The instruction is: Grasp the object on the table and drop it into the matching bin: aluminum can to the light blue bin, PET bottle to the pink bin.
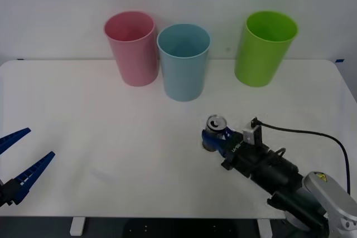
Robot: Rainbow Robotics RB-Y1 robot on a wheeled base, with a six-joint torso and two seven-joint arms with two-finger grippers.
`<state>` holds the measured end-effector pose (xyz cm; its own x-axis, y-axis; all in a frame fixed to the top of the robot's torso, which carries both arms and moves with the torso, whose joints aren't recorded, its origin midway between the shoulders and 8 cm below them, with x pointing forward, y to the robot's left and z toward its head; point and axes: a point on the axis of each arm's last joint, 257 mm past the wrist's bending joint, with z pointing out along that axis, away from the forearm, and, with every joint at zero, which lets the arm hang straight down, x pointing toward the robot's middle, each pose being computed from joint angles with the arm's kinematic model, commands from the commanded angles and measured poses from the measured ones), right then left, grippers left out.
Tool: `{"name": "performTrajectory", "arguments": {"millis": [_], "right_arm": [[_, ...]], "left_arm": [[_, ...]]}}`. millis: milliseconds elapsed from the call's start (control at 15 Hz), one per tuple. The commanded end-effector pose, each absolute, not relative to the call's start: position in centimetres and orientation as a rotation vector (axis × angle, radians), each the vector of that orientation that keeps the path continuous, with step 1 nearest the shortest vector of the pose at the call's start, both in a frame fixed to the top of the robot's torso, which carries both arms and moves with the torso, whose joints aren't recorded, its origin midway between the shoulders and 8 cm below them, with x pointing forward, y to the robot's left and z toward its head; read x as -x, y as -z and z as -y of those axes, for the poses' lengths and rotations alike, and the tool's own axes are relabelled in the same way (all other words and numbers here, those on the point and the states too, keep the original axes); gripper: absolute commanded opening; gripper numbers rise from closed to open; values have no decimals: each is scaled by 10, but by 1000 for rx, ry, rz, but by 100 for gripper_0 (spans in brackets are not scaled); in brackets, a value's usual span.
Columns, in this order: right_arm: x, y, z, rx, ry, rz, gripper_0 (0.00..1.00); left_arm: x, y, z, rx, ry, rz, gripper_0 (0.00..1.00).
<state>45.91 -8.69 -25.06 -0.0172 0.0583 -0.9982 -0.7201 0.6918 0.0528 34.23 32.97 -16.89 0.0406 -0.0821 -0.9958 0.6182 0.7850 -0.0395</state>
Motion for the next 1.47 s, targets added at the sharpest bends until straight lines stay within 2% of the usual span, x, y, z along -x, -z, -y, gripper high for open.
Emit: {"name": "performTrajectory", "arguments": {"millis": [67,800,1467], "right_arm": [[-454,219,102,562,-723,-1424,0],[-444,109,107,588,-869,-1306,0],[-461,51,92,662,-897,-1231,0]], "left_arm": [[-342,169,-330,-465,567,-1441,100],[-342,169,-330,-465,567,-1441,100],[-342,169,-330,-465,567,-1441,100]]}}
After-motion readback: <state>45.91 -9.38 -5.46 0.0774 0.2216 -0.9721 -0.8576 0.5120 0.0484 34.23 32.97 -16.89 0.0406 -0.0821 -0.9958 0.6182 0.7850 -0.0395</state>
